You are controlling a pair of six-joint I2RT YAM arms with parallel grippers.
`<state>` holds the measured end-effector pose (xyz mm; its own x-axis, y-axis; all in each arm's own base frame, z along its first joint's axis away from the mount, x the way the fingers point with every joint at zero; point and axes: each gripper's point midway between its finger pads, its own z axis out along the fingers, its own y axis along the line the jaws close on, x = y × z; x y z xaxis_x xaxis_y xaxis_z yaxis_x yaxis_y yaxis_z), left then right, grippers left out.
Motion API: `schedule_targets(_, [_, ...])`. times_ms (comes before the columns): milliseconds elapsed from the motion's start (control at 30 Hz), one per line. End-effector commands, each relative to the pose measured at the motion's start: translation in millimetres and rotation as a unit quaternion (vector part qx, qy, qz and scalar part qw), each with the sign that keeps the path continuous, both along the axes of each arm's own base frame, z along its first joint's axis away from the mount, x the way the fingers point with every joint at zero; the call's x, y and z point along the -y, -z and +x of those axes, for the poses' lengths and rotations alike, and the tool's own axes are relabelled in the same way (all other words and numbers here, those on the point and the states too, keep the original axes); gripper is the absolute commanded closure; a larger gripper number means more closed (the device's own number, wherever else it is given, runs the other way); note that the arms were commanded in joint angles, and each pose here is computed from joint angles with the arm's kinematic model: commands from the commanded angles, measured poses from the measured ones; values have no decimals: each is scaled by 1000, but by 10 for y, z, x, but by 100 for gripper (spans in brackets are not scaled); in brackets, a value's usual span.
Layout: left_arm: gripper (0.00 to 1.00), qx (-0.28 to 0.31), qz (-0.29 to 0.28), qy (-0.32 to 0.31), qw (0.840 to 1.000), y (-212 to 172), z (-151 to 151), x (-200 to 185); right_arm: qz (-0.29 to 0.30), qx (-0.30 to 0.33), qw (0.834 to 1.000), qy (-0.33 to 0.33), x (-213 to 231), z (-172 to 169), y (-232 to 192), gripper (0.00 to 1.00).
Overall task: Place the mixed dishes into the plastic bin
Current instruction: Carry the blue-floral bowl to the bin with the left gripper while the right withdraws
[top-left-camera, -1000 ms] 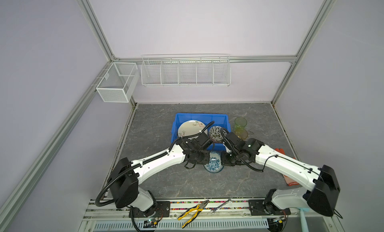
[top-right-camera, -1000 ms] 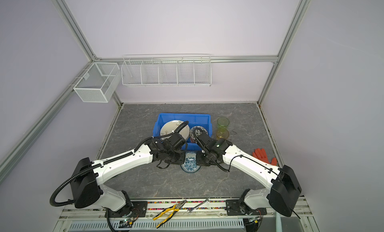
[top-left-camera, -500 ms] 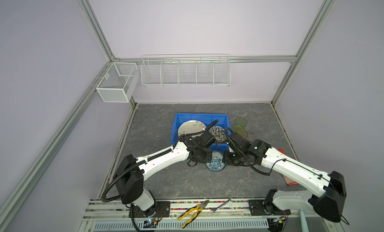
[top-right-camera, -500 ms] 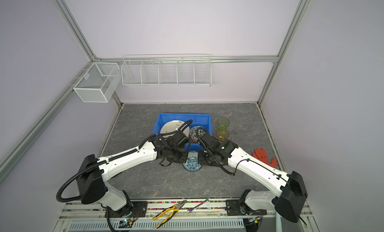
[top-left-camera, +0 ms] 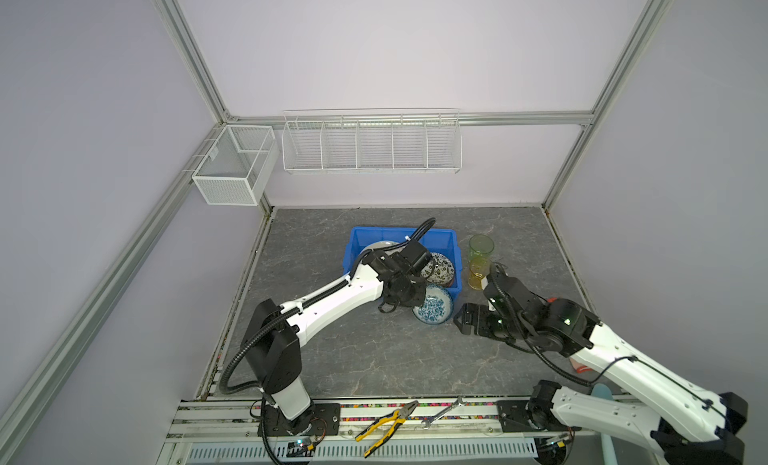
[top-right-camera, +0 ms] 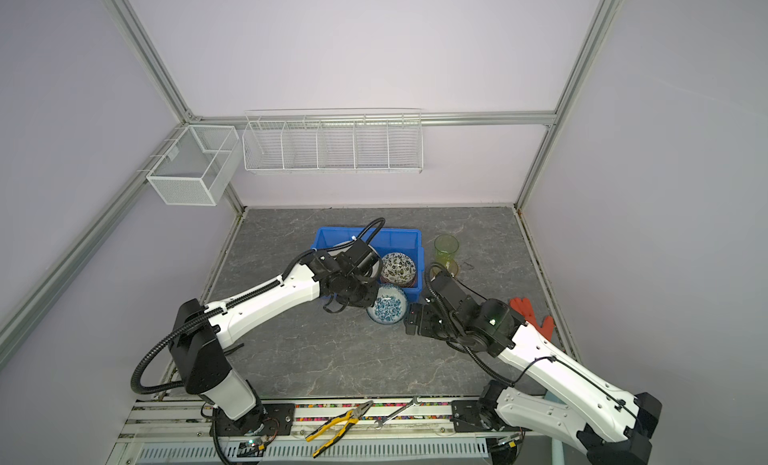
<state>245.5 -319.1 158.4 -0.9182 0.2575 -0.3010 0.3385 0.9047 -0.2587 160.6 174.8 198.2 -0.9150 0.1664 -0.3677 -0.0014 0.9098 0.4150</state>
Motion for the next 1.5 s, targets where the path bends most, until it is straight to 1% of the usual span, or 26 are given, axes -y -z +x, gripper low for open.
schedule_targets(0, [100, 16, -13, 20, 1000, -224, 98, 79, -27, -13, 999, 41, 279, -122, 136, 5])
schedule_targets(100, [100, 27, -15, 25, 999, -307, 197, 146, -16, -6, 998, 58, 388, -182, 133, 6])
schedule_targets(267, [100, 27, -6, 25, 999, -296, 410, 181, -7, -4, 997, 75, 525, -272, 126, 8])
schedule_targets(467, [100, 34, -9, 14, 999, -351, 761, 165, -14, -8, 995, 94, 709, -379, 162, 9])
schedule_targets(600, [100, 37, -16, 10, 999, -401, 945, 195, 1, -5, 994, 107, 787, -431, 158, 9])
schedule_targets(633, [100, 37, -20, 11, 999, -417, 983, 211, -7, -11, 994, 110, 821, -457, 248, 9])
schedule_targets(700, [100, 37, -21, 12, 999, -411, 1044, 250, -3, -12, 993, 117, 858, -479, 276, 12])
schedule_targets(1033, [100, 22, -17, 18, 999, -189, 1241, 409, -11, -13, 991, 133, 977, -528, 304, 12])
schedule_targets(1467, [100, 11, -6, 20, 1000, 6, 1353, 454, -18, -10, 988, 151, 1102, -568, 336, 12])
